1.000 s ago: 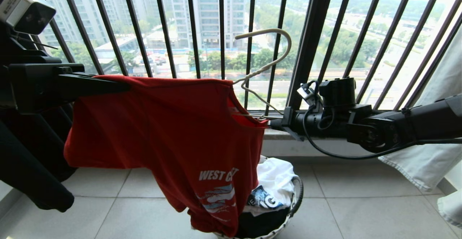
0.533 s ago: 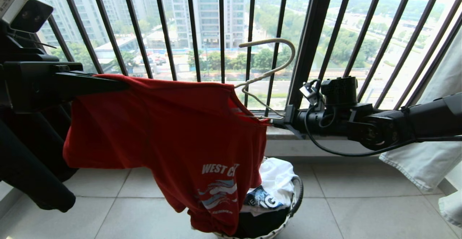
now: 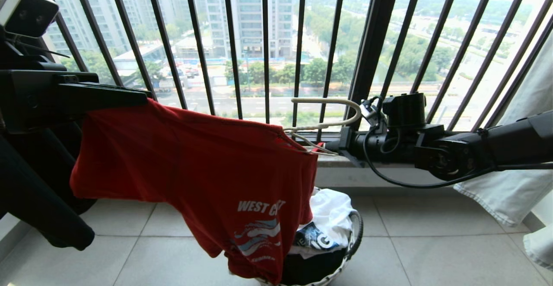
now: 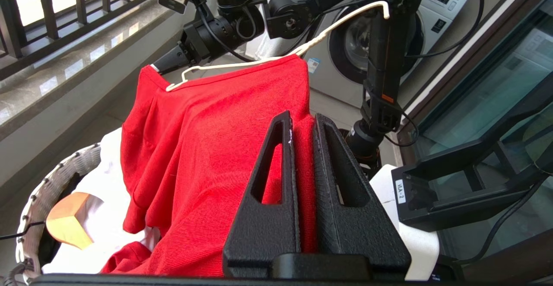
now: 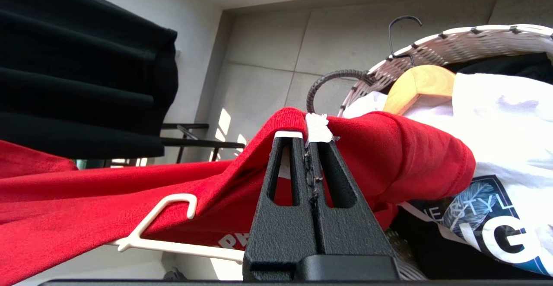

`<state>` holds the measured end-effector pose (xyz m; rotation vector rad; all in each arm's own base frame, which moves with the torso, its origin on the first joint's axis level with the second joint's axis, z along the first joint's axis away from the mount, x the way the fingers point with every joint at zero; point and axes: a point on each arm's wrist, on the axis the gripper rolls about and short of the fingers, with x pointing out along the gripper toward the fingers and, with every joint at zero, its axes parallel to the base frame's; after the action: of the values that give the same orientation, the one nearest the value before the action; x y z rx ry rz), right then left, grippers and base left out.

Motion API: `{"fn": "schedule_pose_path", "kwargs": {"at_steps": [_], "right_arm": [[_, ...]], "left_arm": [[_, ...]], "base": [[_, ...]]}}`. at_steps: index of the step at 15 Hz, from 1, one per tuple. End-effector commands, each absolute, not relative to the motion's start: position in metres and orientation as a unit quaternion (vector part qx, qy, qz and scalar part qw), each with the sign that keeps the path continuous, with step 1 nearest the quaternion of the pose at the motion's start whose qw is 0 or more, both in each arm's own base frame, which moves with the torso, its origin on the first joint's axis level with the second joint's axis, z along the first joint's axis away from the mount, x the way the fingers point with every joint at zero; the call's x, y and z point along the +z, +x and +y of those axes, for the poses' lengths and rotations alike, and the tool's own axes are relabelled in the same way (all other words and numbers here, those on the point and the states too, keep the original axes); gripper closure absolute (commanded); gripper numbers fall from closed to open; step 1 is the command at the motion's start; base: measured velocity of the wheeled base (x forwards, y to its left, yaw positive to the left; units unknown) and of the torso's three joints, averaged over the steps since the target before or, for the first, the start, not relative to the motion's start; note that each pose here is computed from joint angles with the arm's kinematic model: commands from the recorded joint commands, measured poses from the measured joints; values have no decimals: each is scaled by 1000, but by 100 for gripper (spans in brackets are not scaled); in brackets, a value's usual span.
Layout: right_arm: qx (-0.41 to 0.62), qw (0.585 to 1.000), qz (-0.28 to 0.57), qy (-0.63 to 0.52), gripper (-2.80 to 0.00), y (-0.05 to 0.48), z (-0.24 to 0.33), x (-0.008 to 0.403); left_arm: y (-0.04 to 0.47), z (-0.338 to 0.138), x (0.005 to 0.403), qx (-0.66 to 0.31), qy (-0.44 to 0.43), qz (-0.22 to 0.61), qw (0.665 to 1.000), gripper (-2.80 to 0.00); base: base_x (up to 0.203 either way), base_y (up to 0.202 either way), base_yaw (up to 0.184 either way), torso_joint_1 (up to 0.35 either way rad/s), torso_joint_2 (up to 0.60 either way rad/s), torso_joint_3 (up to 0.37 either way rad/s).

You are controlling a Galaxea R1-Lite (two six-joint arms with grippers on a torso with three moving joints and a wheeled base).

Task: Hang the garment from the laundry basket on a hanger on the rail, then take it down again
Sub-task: Hang the clothes on the clothes rack

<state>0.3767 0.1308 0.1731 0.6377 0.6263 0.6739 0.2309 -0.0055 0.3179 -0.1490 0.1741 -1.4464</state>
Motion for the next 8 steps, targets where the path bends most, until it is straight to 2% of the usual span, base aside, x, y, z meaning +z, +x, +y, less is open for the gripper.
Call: {"fn": "schedule_pose_path", "kwargs": {"at_steps": [1, 8], "right_arm": [[323, 846, 296, 303, 0, 376, 132, 174], [330, 839, 314, 298, 0, 371, 136, 165]], "left_arm": [[232, -5, 317, -662, -71, 79, 742, 0], [230, -5, 318, -663, -70, 78, 741, 0]], "base": [[0, 0, 0, 0, 0, 0], [0, 0, 0, 0, 0, 0]]}}
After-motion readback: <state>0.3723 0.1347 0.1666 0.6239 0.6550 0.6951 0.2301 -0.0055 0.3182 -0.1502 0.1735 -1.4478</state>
